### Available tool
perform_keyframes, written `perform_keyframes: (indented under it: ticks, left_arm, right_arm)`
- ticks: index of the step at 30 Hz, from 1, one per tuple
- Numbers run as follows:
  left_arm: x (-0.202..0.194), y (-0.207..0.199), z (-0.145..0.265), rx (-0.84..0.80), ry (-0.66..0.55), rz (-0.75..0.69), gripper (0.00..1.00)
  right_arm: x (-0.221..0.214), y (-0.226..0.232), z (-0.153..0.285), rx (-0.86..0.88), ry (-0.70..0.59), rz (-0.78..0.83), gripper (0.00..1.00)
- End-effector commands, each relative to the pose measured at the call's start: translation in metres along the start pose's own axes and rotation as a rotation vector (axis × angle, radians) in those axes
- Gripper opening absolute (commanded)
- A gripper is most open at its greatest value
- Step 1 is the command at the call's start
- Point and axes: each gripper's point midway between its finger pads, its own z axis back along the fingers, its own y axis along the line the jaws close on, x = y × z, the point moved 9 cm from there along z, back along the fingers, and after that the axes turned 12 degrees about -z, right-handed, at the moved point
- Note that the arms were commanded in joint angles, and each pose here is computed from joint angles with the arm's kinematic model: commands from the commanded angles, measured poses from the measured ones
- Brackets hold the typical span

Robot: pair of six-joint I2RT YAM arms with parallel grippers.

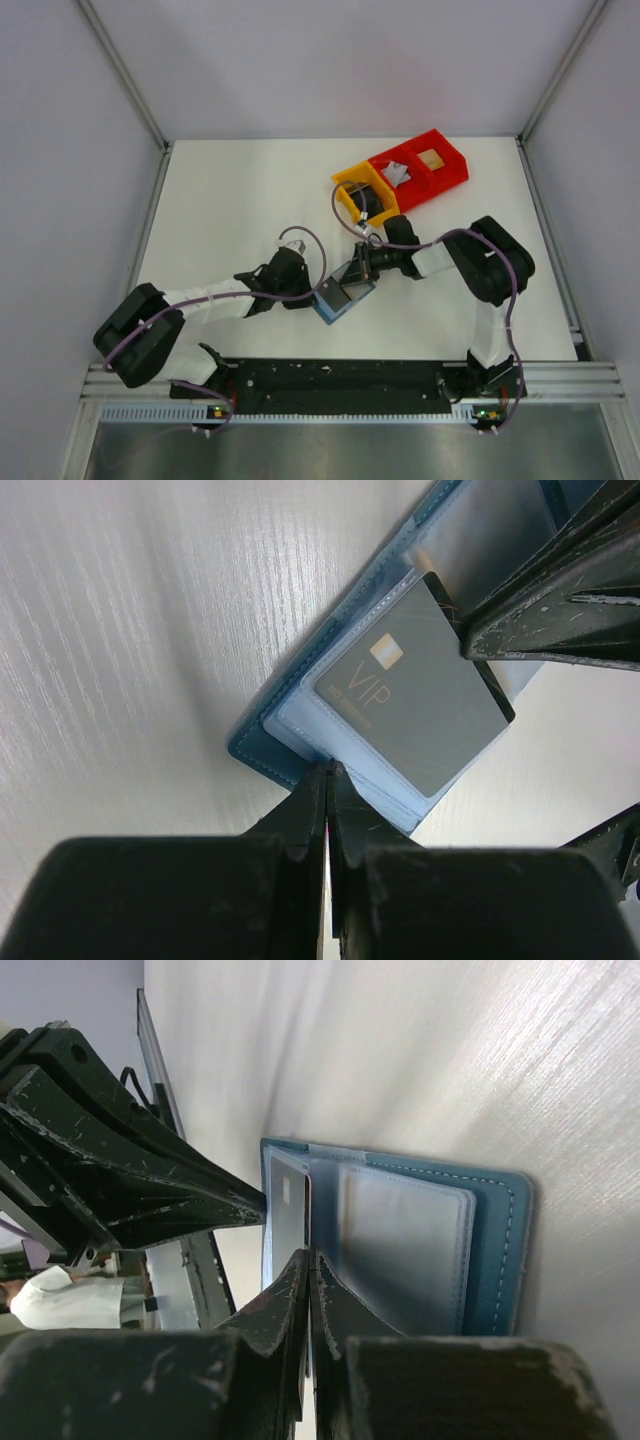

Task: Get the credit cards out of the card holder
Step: Remove the credit card from the card holder.

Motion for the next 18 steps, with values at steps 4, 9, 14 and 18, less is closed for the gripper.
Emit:
perform_keyframes:
  ticks: [4, 9, 14, 18]
  left_arm:
    - [0.003, -0.006, 0.011, -0.059, -0.034, -0.012, 0.0]
    - [0.024, -0.023, 0.026, -0.143, -0.137, -0.027, 0.0]
    - [0.039, -0.027, 0.019, -0.109, -0.155, -0.072, 0.0]
    - [0.038, -0.026, 0.006, -0.083, -0.103, -0.086, 0.0]
  right_arm:
    - [0.005, 0.003, 0.001, 0.026, -0.025, 0.038, 0.0]
    - [0.004, 0.003, 0.0, 0.024, -0.016, 0.044, 0.0]
    - [0.003, 0.003, -0.003, 0.018, -0.007, 0.049, 0.0]
    - [0.002, 0.002, -0.003, 0.016, -0.002, 0.046, 0.0]
